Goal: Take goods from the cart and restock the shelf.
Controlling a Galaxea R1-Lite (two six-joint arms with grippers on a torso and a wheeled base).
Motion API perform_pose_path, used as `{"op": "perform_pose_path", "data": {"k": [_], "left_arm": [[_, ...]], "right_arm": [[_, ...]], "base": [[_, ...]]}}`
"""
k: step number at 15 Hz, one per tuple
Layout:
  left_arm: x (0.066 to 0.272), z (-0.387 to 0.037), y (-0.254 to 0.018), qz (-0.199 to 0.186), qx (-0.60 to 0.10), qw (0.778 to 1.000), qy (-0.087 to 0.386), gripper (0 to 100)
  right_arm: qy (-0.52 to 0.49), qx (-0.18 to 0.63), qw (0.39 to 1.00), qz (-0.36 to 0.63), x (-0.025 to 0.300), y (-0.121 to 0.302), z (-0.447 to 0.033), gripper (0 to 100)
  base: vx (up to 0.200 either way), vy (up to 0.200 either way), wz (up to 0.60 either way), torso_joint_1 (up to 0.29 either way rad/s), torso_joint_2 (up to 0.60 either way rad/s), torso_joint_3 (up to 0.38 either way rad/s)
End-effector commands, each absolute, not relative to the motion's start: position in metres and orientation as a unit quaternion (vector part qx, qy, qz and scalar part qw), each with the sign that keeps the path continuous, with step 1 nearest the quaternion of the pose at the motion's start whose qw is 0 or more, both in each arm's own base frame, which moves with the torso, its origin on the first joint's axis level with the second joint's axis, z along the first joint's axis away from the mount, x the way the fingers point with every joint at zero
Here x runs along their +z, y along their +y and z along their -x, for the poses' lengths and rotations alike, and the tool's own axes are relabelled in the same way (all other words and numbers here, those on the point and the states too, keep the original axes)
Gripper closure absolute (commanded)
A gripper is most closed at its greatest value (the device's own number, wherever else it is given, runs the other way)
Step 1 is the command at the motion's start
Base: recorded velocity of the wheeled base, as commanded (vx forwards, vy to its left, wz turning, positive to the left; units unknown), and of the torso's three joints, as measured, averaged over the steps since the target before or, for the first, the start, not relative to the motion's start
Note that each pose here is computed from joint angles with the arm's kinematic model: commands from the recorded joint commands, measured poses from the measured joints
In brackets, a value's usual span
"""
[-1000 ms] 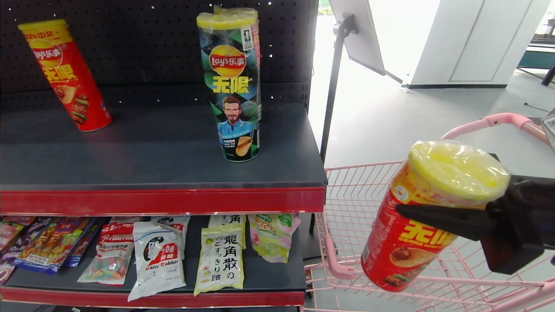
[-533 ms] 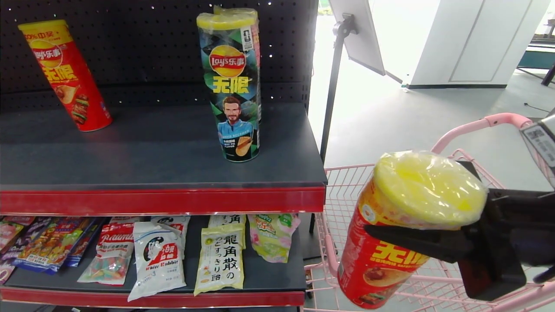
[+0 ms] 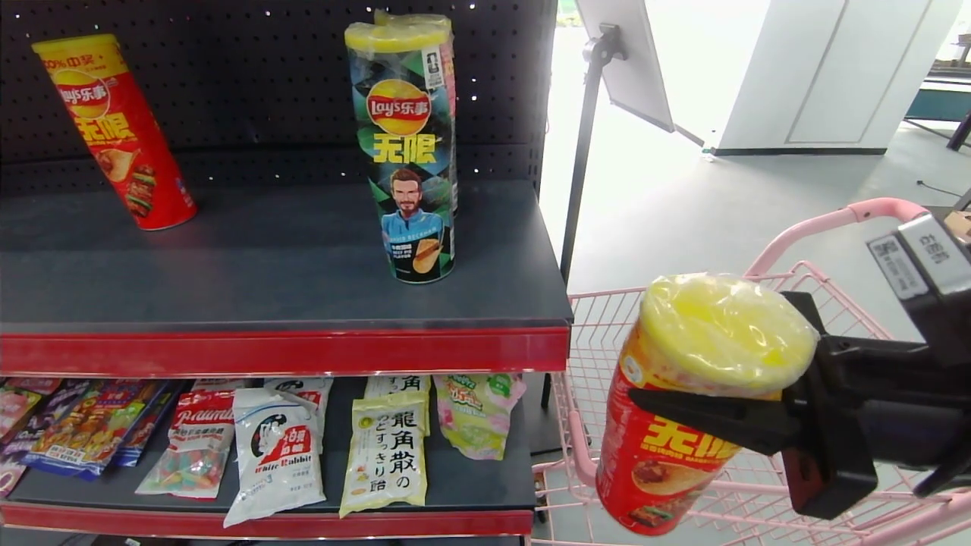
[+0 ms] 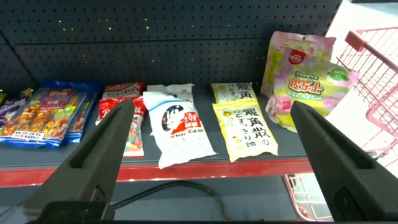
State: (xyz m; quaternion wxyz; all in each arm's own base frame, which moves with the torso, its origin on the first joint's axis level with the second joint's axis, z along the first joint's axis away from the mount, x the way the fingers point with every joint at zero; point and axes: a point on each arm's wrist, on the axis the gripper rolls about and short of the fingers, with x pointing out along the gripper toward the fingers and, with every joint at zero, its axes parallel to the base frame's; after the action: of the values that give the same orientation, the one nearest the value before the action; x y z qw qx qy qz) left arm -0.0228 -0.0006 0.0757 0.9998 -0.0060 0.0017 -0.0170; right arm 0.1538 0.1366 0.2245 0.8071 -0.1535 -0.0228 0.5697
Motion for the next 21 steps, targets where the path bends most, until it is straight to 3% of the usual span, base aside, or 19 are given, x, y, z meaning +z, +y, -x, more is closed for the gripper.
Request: {"op": "perform_pose_path", "data": {"k": [1, 8, 21], "left_arm": [[0.0757, 0.0227, -0.0006, 0.006, -0.017, 1.0, 0.002, 0], [0.0757, 0.0227, -0.0006, 0.006, -0.017, 1.0, 0.002, 0], [0.0757, 0.0227, -0.0006, 0.006, -0.017, 1.0, 0.002, 0]], "right_arm": [[-0.02, 0.574, 0.804, 0.156, 0.2199, 0.1351, -0.1459, 100], [-0.018, 0.565, 0.81, 0.156, 0.2192, 0.1338, -0.1429, 100], [-0.016, 0.566, 0.809, 0.156, 0.2183, 0.1341, -0.1428, 100]], "base": [[0.0, 0.0, 0.0, 0.0, 0.0, 0.0], [0.0, 0.0, 0.0, 0.013, -0.03, -0.019], [0.0, 0.0, 0.0, 0.217, -0.52, -0.305]]}}
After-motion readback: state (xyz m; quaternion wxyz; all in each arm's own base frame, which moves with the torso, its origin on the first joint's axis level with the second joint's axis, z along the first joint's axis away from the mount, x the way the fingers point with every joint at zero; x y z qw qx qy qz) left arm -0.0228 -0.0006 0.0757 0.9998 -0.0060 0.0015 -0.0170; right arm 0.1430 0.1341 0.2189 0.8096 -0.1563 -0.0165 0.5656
